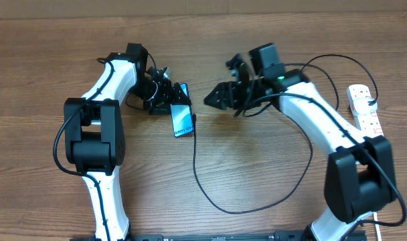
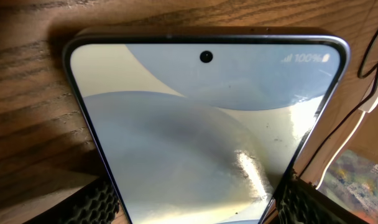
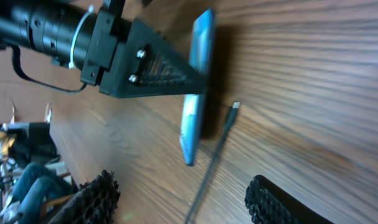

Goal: Plug charger to phone and switch on socket

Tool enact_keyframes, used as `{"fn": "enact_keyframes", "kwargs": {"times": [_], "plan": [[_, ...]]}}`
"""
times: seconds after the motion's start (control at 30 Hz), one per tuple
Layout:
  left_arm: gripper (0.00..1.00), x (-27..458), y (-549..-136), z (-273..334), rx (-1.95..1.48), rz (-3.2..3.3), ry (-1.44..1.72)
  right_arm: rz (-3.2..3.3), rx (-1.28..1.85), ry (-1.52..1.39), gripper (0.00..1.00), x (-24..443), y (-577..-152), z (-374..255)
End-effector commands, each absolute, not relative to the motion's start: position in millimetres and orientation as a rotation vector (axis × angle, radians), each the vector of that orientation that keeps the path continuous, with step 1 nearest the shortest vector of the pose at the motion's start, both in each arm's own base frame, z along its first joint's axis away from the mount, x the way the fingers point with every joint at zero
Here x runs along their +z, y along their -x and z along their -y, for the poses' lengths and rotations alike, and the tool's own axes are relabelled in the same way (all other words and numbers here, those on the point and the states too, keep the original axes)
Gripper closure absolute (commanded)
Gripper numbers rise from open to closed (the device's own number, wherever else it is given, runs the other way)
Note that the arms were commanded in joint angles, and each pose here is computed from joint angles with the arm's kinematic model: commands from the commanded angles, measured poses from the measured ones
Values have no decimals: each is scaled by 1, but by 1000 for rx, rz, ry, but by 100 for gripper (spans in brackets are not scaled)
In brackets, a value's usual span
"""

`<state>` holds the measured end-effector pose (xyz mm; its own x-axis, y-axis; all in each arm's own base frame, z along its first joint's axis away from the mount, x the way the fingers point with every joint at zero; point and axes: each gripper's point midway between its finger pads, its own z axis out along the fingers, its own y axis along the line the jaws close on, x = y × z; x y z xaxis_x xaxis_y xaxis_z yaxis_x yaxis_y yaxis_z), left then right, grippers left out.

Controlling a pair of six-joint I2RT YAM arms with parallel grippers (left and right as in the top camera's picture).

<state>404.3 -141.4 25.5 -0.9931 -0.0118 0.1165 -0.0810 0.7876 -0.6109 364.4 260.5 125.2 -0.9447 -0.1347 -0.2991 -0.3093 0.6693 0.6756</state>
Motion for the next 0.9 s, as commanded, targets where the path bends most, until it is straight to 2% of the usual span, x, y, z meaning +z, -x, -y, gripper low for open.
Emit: {"fn": "enact_keyframes", "kwargs": {"times": [0.0,0.6,0.87], "plan": [[28,24,-403,146,1037,2843,-49,-2713,1134,348,36,106,-356,-275],[27,24,-403,146,1037,2843,-49,-2811,1260,360,38,37,-347,-308],[27,24,-402,146,1038,2845,-40,-2794,1132,368,40,26,-348,-330]]}}
